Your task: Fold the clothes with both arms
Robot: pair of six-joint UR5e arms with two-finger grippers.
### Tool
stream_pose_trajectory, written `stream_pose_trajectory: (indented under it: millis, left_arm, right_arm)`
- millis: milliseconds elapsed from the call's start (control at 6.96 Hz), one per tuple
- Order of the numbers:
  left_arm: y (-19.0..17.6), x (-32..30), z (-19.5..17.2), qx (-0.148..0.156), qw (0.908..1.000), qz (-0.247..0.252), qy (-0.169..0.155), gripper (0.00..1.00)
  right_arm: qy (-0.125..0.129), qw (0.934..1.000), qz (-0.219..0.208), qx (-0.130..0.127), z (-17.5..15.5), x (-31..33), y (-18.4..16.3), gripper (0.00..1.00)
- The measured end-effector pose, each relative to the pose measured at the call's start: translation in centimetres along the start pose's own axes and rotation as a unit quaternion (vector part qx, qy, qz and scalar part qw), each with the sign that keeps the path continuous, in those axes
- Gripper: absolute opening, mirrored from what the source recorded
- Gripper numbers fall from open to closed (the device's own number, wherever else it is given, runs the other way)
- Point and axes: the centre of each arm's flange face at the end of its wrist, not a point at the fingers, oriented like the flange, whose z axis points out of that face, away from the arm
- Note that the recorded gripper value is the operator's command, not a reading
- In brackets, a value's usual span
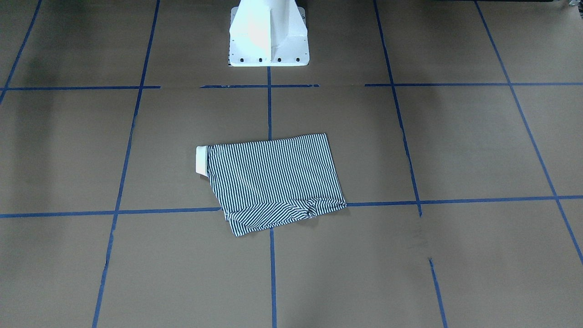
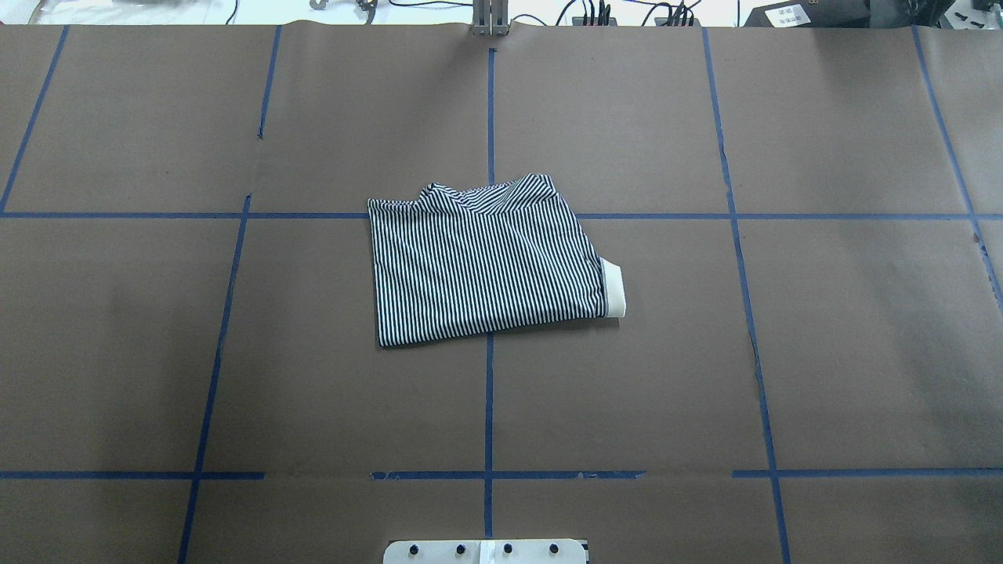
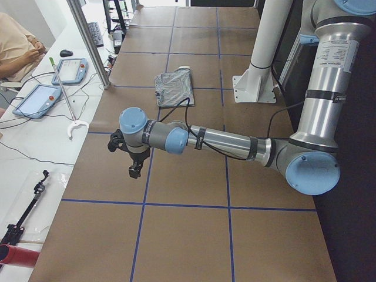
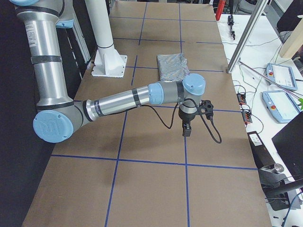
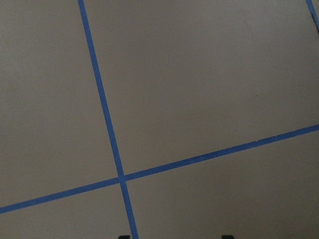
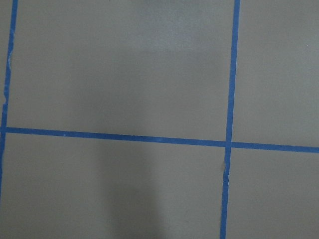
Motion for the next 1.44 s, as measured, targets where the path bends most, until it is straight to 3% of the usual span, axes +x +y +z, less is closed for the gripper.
stream_pose_trajectory:
  millis: [575, 1150, 1438]
  left_arm:
    - [1.3, -1.3, 0.9, 0.011, 0.9999, -0.004, -0.01, 1.0]
    - [10.6, -1.0, -1.5, 0.02, 0.9991, -0.012, -0.034, 1.0]
    - [13.1, 0.4, -2.9, 0.026, 0.9987, -0.006, -0.043, 1.0]
  right_arm:
    - [0.009, 0.9998, -0.005, -0.015, 1.7, -0.3, 0.0, 1.0]
    - [0.013, 0.9995, -0.023, -0.018, 2.2, -0.4, 2.6, 1.0]
    - [0.014, 0.9995, -0.024, -0.014, 1.7, -0.7, 4.0, 1.0]
